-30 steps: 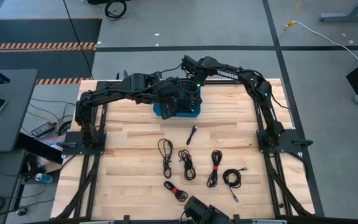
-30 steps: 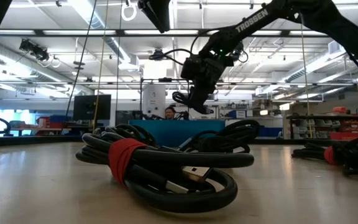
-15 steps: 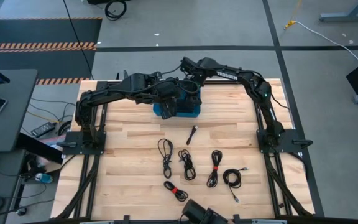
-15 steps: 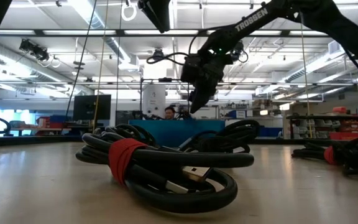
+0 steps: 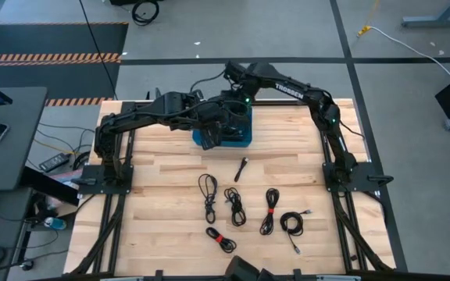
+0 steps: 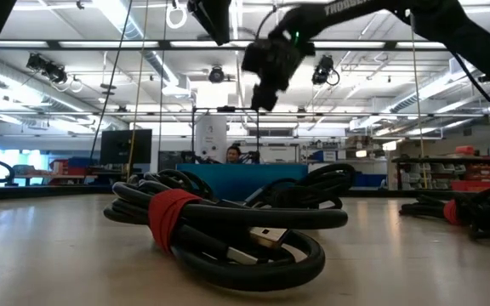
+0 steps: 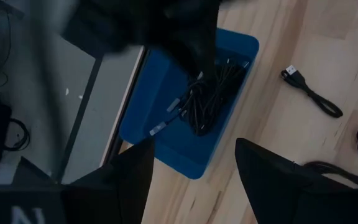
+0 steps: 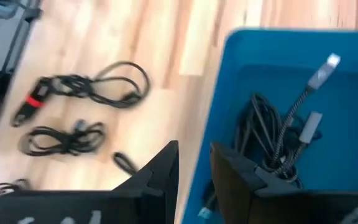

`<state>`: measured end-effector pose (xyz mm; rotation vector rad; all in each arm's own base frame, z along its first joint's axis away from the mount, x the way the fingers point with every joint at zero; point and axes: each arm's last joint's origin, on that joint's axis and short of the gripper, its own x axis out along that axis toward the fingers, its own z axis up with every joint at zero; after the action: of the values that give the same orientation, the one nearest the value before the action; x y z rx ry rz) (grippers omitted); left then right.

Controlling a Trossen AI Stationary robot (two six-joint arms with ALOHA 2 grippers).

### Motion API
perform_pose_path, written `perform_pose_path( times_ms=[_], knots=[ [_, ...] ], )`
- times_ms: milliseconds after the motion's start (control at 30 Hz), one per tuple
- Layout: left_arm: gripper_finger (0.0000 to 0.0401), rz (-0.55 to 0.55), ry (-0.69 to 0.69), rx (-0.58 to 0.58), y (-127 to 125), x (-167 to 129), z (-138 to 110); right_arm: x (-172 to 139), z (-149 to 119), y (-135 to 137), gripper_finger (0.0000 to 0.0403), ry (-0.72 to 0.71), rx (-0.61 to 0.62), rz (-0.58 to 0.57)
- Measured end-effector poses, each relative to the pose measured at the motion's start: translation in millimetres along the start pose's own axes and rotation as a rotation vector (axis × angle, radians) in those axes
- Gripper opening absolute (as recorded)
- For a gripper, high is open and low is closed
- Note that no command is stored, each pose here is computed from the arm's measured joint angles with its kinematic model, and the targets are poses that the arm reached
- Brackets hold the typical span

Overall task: Pick and place USB-C Cables
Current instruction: Adjust the blue bin

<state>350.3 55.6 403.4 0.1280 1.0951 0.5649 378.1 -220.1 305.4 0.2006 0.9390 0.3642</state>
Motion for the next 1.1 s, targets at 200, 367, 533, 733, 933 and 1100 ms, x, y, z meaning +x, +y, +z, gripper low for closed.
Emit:
perform_pose_path(
  times_ms=[200, 367, 533, 733, 933, 1100],
  knots=[
    [0.0231, 0.001, 0.012, -0.044, 0, 0, -1, -46, 18, 33, 0.0096, -0.021, -0.021, -0.088],
    [0.0231, 0.003, 0.015, -0.109, 0, 0, -2, -85, 18, 67, 0.0096, -0.079, 0.041, -0.156],
    [0.0231, 0.005, 0.02, -0.216, 0, 0, -2, -120, 16, 105, 0.0096, -0.147, 0.024, -0.218],
    [0.0231, 0.015, 0.057, -0.3, 1, 0, -6, -156, 9, 152, 0.0096, -0.204, 0.013, -0.357],
    [0.0231, 0.016, 0.063, -0.295, -3, 4, -5, -171, 4, 179, 0.0096, -0.239, -0.013, -0.402],
    [0.0231, 0.028, 0.063, -0.269, -2, 5, -4, -145, 3, 168, 0.0089, -0.087, 0.027, -0.402]
  ],
)
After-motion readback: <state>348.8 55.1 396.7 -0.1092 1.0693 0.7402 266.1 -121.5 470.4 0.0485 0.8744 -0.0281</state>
